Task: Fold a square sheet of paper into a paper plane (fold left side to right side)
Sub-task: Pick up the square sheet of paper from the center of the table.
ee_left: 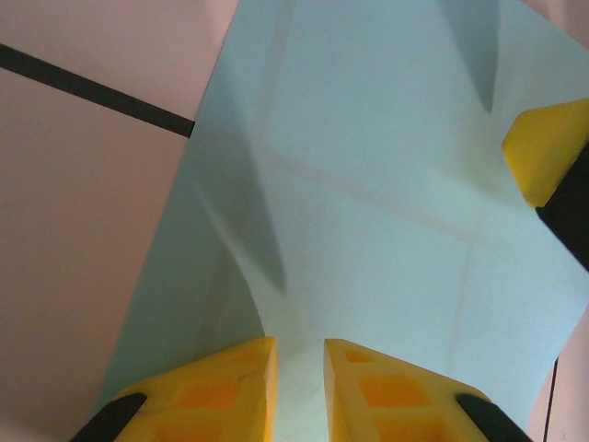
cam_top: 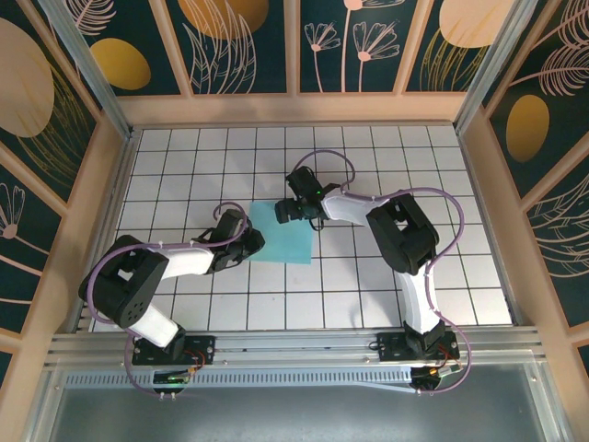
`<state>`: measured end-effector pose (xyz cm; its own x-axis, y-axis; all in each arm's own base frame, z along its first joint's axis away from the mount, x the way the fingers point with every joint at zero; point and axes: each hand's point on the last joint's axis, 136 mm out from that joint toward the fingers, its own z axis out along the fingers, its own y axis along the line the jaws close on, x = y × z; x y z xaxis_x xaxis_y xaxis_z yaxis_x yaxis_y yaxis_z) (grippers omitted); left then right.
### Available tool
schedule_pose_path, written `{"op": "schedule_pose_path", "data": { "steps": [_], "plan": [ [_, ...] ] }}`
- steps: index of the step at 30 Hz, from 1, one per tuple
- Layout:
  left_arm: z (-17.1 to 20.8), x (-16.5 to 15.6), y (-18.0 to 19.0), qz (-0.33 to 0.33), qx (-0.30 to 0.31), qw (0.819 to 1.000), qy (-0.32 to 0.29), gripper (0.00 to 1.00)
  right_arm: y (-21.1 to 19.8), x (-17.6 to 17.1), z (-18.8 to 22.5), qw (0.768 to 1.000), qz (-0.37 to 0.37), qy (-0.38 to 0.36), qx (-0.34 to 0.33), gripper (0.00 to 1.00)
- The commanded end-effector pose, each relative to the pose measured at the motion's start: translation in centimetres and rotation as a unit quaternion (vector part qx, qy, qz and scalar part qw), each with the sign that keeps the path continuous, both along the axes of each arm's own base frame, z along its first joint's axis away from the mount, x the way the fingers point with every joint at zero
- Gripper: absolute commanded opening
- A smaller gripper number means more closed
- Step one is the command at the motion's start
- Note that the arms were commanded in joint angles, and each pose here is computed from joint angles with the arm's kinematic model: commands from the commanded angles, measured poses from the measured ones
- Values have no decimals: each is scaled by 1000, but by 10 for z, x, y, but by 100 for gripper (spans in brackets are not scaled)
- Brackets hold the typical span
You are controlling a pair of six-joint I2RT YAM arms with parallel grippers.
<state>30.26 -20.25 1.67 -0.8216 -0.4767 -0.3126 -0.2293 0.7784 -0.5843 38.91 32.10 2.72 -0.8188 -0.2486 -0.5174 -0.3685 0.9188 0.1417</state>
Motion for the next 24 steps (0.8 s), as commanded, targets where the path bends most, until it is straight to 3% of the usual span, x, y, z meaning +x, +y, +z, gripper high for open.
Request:
{"op": "schedule_pose_path", "data": {
  "steps": [1,5,16,24],
  "plan": [
    [-12,-7,3,-4,5,1000,18,21,8,-19,-3,999,18,31,-11,92],
    [-10,-6,2,-4,1,1000,14,21,12,-29,3,999,30,36,-13,89],
    [-9,-4,0,-4,-8,1000,10,21,31,-48,9,994,60,83,25,58],
    [-5,-4,0,-2,-13,1000,3,21,36,-52,13,992,72,92,38,45]
  ]
}}
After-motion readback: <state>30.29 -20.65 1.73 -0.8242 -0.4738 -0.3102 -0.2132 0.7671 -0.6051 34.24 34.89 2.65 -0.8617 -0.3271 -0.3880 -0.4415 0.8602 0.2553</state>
